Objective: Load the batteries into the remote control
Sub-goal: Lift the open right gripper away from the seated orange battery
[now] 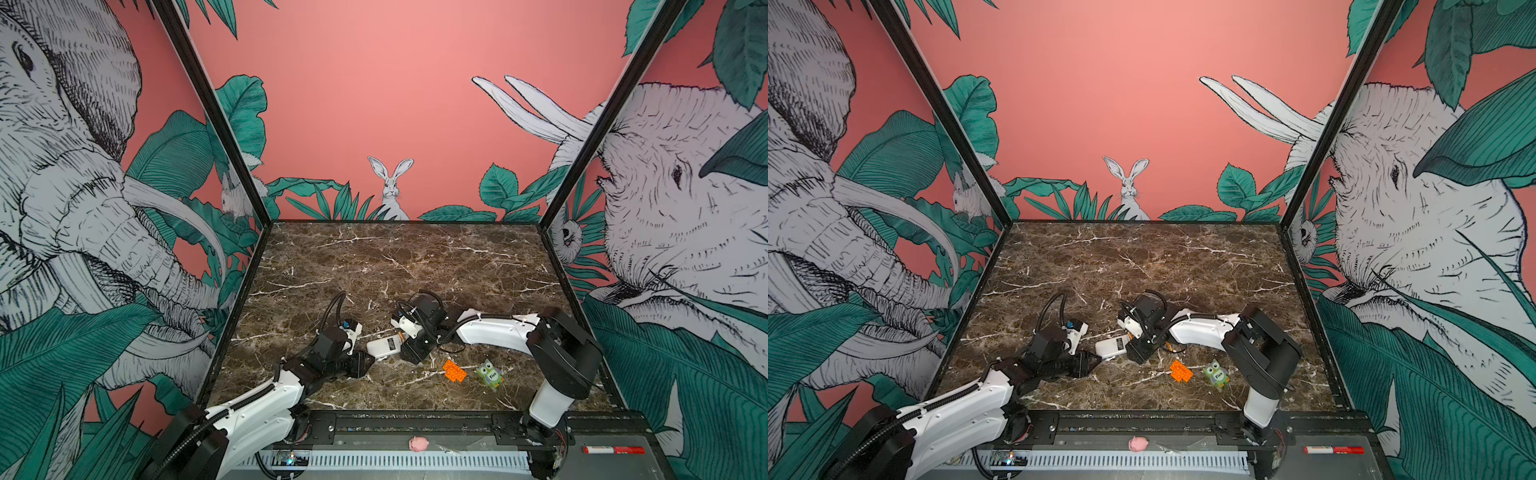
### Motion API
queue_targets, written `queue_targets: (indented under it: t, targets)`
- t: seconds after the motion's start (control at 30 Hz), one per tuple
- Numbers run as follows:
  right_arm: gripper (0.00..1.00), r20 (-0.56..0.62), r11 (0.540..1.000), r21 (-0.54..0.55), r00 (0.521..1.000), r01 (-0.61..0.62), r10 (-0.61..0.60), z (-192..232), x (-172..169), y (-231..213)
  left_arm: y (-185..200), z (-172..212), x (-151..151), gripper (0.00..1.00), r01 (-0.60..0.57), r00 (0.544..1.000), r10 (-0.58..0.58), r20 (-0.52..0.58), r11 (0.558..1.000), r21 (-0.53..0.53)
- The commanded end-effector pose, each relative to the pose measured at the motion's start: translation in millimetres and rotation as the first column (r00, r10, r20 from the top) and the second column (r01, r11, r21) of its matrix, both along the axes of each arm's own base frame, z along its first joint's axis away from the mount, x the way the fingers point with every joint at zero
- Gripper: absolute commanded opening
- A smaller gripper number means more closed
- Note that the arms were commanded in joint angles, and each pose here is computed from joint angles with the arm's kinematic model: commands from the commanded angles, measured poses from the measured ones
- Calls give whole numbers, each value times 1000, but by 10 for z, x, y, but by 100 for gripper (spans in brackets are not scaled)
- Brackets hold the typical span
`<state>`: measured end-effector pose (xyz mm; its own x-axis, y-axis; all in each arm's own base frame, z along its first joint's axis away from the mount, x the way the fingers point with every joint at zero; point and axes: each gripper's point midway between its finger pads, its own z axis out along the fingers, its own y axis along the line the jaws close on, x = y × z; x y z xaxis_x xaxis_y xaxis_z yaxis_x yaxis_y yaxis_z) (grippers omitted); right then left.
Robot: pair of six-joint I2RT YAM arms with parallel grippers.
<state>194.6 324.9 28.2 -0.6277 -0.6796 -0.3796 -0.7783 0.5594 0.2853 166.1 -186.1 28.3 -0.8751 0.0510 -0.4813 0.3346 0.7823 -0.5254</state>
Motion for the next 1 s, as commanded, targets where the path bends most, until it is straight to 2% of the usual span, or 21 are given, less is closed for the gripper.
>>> queue_targets:
  t: [0.0, 0.27, 0.67, 0.97]
  targets:
    - [60, -52, 999, -26, 998, -22, 21, -153, -141, -13, 32, -18, 18, 44, -19, 1000, 19, -13, 999, 28]
    - [59, -66, 999, -11, 997, -43, 42, -160, -273, 99, 34, -3, 48, 44, -22, 1000, 23, -5, 999, 38]
    - [58, -65, 996, 30, 994, -82, 83, 3, -478, 306, 130, -53, 100, 44, -47, 999, 48, -3, 992, 116]
    - [58, 31, 992, -72, 994, -107, 109, 185, -400, 15, 160, -42, 147, 45, -64, 998, 63, 10, 988, 140]
